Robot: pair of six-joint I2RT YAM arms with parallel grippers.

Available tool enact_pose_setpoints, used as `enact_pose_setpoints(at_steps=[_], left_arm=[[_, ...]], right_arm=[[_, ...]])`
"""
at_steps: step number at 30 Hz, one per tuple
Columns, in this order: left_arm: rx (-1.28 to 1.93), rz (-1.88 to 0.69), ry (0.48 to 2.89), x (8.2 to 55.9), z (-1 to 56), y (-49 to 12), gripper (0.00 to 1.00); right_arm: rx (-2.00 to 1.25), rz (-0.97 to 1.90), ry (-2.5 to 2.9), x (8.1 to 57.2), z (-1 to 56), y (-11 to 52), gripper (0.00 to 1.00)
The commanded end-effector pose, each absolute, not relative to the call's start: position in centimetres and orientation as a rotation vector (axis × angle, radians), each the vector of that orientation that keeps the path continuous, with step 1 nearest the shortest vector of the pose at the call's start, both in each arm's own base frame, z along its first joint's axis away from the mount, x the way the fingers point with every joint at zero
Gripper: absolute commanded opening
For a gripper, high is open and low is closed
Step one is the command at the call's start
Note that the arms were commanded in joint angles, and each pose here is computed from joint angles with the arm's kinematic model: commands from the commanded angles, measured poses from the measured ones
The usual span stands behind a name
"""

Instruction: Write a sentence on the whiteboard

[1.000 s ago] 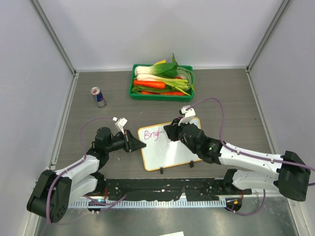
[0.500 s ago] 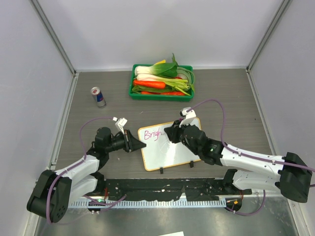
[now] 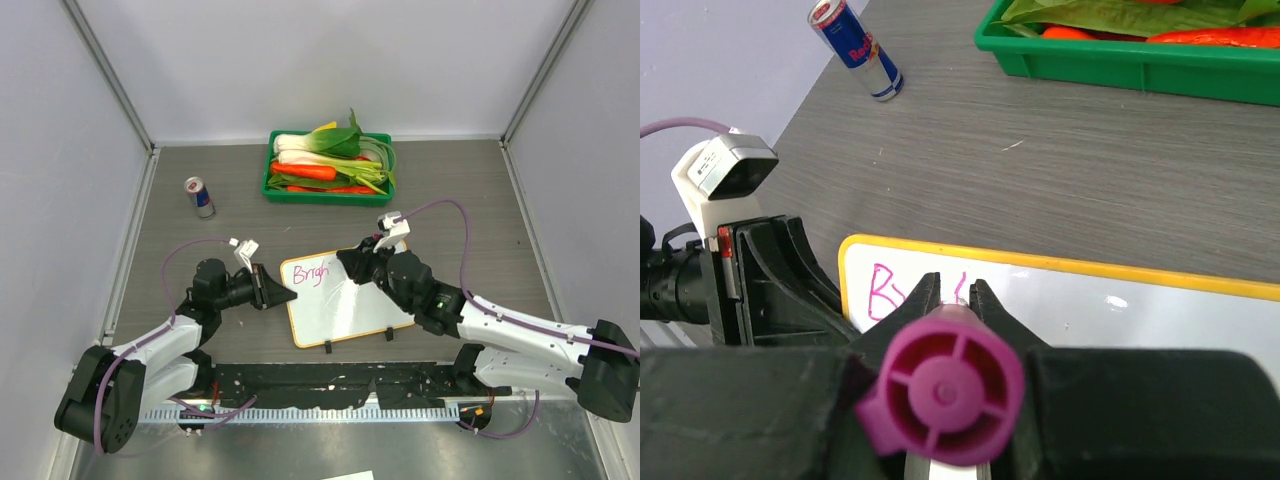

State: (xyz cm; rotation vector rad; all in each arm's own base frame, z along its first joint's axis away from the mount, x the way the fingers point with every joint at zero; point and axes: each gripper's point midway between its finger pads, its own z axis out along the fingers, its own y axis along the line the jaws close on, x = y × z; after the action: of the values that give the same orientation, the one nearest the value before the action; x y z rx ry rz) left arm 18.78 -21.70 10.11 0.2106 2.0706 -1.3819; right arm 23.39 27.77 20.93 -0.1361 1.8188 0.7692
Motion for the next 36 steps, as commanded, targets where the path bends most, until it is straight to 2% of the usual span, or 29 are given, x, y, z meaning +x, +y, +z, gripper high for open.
enact_pose_setpoints(at_steps=[1, 21, 36], left_arm=[[0.241, -1.367, 2.065, 18.6, 9.9, -21.7, 0.00], [0.240, -1.369, 2.066, 18.7, 9.9, -21.8, 0.00], [0.242, -1.368, 2.065, 18.7, 10.0, -21.8, 0.00]], right_arm=[[-0.087, 0.791, 1.754, 24.4, 23.3, 27.7, 0.01], [-0.120, 0.809, 1.824, 24.4, 20.8, 28.8, 0.01], [-0.080, 0.648, 1.867, 25.1, 19.0, 26.3, 0.01]])
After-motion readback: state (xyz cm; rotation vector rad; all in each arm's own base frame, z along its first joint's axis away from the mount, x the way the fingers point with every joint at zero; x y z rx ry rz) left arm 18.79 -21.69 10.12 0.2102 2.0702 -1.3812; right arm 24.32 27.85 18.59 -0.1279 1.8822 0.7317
